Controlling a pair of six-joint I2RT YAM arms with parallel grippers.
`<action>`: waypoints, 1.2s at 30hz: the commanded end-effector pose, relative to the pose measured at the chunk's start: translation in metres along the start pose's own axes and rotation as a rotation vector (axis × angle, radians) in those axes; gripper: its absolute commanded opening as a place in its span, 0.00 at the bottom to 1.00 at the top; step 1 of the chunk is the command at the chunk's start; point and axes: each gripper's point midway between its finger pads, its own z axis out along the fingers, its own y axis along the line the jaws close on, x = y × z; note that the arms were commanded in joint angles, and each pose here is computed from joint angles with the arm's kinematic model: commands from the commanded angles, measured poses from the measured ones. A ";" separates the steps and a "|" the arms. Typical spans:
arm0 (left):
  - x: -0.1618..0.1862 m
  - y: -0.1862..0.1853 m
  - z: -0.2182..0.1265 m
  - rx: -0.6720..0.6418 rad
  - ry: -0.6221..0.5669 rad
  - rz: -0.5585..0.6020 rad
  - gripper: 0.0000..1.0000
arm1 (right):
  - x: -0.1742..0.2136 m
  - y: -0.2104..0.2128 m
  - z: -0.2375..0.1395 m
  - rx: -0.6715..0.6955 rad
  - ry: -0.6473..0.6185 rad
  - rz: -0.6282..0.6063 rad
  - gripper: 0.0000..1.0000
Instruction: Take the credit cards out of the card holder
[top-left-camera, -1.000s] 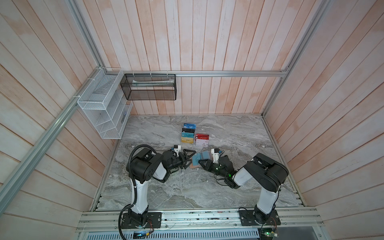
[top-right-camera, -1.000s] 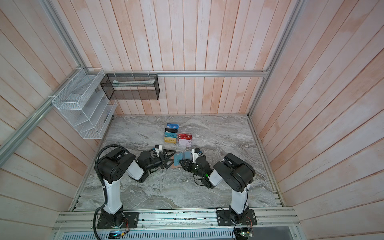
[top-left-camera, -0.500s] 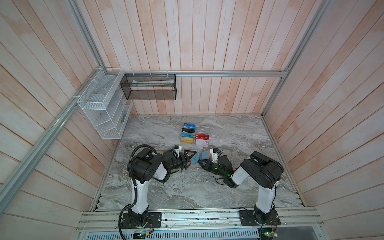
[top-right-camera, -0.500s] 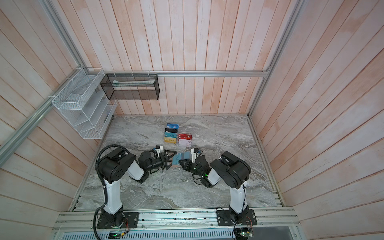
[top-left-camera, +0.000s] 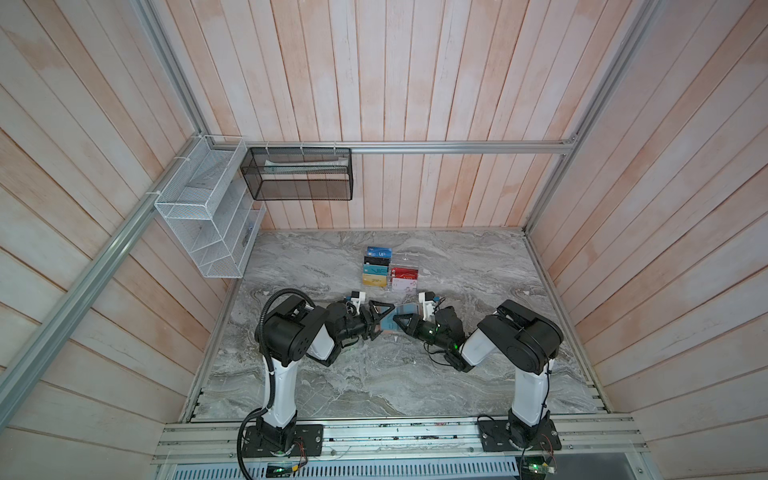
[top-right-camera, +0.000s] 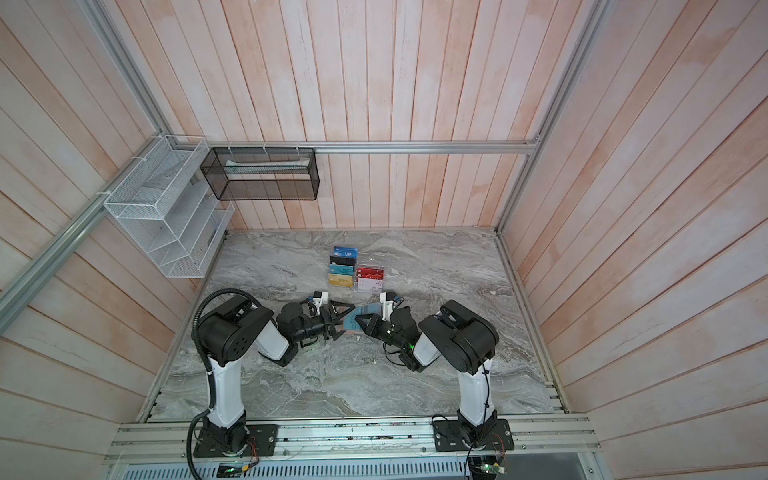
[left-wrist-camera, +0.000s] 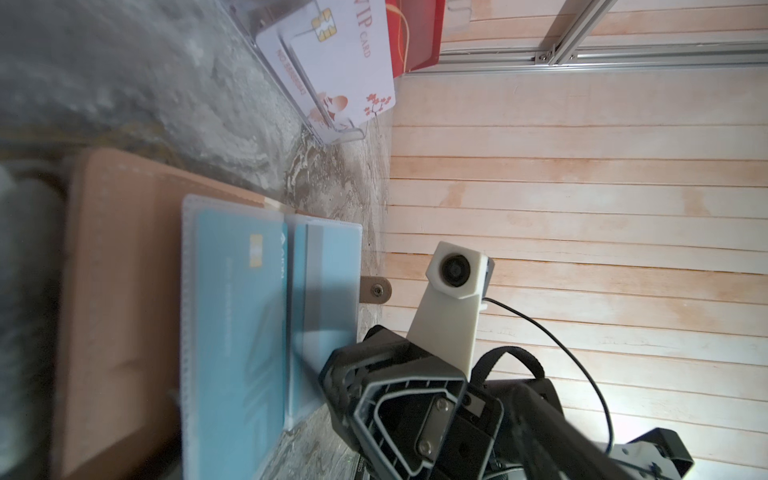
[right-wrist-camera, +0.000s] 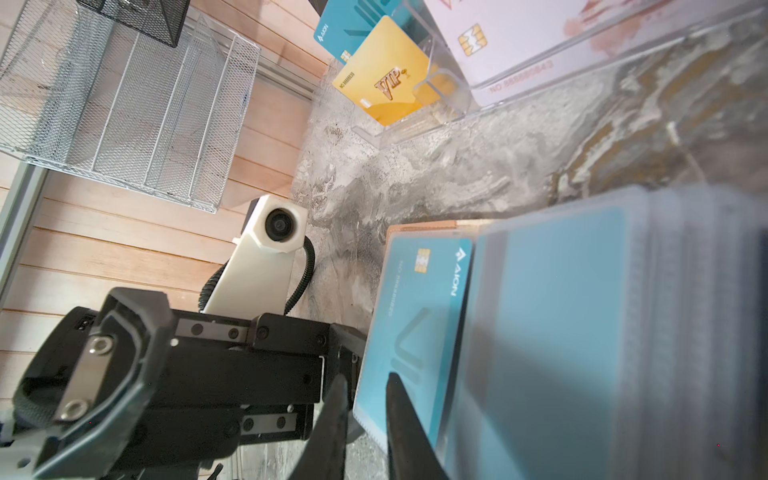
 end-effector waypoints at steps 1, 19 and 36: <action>0.040 0.097 -0.018 -0.323 0.085 -0.221 0.99 | -0.003 -0.003 -0.001 0.023 0.000 -0.008 0.19; 0.034 0.090 -0.012 -0.336 0.120 -0.112 0.37 | -0.005 -0.006 -0.011 0.064 0.014 -0.007 0.19; 0.038 0.080 -0.010 -0.267 0.140 -0.091 0.07 | -0.018 -0.007 -0.015 0.082 0.018 0.003 0.20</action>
